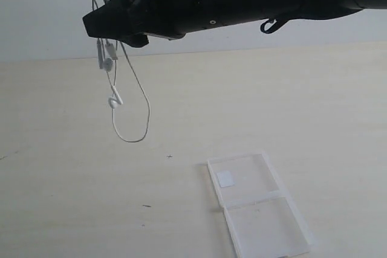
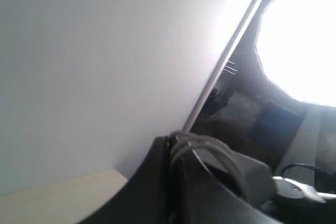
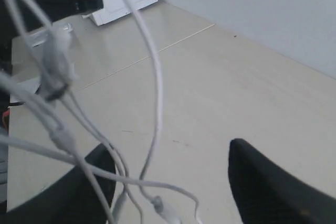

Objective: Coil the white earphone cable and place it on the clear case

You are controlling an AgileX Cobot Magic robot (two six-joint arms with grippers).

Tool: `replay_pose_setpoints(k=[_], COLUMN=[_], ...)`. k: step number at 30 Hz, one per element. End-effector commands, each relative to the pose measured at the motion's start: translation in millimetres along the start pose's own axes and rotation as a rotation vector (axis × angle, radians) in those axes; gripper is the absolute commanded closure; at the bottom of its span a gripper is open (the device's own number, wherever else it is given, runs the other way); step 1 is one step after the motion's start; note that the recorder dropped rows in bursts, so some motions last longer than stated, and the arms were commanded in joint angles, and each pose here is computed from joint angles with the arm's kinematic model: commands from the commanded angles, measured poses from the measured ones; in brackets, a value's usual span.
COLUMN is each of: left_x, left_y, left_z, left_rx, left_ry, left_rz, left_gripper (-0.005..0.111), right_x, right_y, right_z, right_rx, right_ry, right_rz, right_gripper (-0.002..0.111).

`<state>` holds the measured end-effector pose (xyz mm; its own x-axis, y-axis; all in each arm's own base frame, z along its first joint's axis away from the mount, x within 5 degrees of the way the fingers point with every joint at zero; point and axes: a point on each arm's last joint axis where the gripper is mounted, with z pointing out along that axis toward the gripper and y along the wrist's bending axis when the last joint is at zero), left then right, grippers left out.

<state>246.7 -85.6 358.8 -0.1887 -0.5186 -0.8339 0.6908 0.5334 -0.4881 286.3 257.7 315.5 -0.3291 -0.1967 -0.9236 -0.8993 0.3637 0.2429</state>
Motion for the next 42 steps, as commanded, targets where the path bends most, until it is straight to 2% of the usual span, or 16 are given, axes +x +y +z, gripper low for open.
replay_pose_setpoints(k=[1, 2, 5, 8, 15, 18, 25, 32, 36, 42], left_x=[-2, -2, -2, -2, 1, 3, 7, 14, 17, 24], left_y=[-9.0, -9.3, -9.7, -9.3, -3.5, 2.4, 8.7, 22.7, 29.1, 29.6], left_z=[0, 0, 0, 0, 0, 0, -1, -5, -8, -10], left_rx=[0.066, 0.068, 0.073, 0.068, 0.007, -0.057, -0.124, -0.275, -0.343, -0.339], left_ry=[-0.008, -0.007, -0.006, -0.003, 0.030, 0.057, 0.104, 0.190, 0.243, 0.333], left_rz=[-0.029, -0.027, -0.026, -0.024, 0.002, 0.015, 0.050, 0.111, 0.166, 0.199], left_gripper=[0.107, 0.107, 0.107, 0.107, 0.107, 0.107, 0.107, 0.107, 0.107, 0.107], right_x=[0, 0, 1, 1, 2, 2, 2, -2, -12, -35], right_y=[-2, -3, -3, -3, -3, -3, -1, 6, 14, 29], right_z=[7, 8, 8, 8, 7, 3, -18, -47, -64, -92], right_rx=[-0.031, -0.027, -0.025, -0.025, -0.018, 0.018, 0.146, 0.249, 0.289, 0.371], right_ry=[-0.056, -0.058, -0.056, -0.055, -0.040, 0.008, 0.176, 0.323, 0.316, 0.192], right_rz=[0.030, 0.032, 0.032, 0.031, 0.004, -0.044, -0.139, -0.224, -0.266, -0.290], right_gripper=[0.053, 0.060, 0.092, 0.109, 0.108, 0.108, 0.108, 0.108, 0.108, 0.108])
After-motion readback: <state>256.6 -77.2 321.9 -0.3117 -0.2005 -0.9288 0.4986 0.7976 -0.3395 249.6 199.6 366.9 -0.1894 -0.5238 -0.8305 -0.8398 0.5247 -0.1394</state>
